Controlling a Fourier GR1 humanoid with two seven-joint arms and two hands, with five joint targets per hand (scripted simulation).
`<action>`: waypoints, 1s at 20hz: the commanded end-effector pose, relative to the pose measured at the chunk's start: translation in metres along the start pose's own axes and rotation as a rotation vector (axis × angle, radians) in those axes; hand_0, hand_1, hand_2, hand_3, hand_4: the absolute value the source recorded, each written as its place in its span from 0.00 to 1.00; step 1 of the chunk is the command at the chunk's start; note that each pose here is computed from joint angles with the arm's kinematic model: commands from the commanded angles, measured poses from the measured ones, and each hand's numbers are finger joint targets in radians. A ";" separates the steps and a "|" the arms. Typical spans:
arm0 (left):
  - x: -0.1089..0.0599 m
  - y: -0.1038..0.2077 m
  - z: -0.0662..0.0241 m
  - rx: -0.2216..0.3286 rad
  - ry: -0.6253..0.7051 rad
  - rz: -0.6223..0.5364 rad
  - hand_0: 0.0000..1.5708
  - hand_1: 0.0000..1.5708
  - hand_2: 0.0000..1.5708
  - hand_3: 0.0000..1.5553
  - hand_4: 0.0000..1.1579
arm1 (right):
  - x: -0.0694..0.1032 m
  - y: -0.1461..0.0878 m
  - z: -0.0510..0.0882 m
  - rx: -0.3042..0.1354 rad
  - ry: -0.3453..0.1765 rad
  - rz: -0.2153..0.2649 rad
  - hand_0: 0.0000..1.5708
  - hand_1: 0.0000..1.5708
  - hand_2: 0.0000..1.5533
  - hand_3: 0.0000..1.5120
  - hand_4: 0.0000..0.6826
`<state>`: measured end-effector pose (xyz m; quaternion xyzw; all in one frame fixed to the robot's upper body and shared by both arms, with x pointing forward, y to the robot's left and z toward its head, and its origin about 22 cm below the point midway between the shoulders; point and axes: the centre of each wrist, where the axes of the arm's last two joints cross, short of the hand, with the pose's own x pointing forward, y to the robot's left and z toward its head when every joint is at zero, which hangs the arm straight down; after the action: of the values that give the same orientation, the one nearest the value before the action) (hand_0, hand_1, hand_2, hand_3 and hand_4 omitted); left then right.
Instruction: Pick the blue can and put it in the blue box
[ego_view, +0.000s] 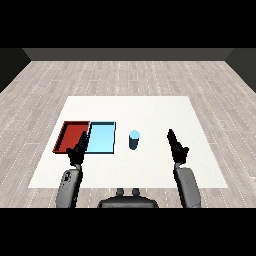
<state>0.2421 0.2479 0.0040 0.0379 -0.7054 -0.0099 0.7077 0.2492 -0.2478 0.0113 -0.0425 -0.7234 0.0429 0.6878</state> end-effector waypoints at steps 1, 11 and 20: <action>-0.001 0.000 -0.0003 -0.012 0.002 -0.007 0.00 0.00 0.00 0.00 0.00 | 0.000 0.007 -0.007 -0.004 0.027 0.005 0.00 0.00 0.00 0.00 0.00; 0.018 -0.010 -0.0060 -0.041 -0.445 0.161 0.00 0.00 0.00 0.00 0.00 | 0.020 0.047 -0.034 0.083 -0.278 -0.236 0.00 0.00 0.00 0.00 0.00; 0.011 -0.003 -0.0094 -0.038 -0.456 0.167 0.00 0.00 0.00 0.00 0.00 | -0.010 0.048 -0.043 0.098 -0.271 -0.245 0.00 0.00 0.00 0.00 0.00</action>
<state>0.2464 0.2425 0.0047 -0.0373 -0.8424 0.0237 0.5370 0.2875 -0.2025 0.0084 0.0767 -0.8064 0.0042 0.5863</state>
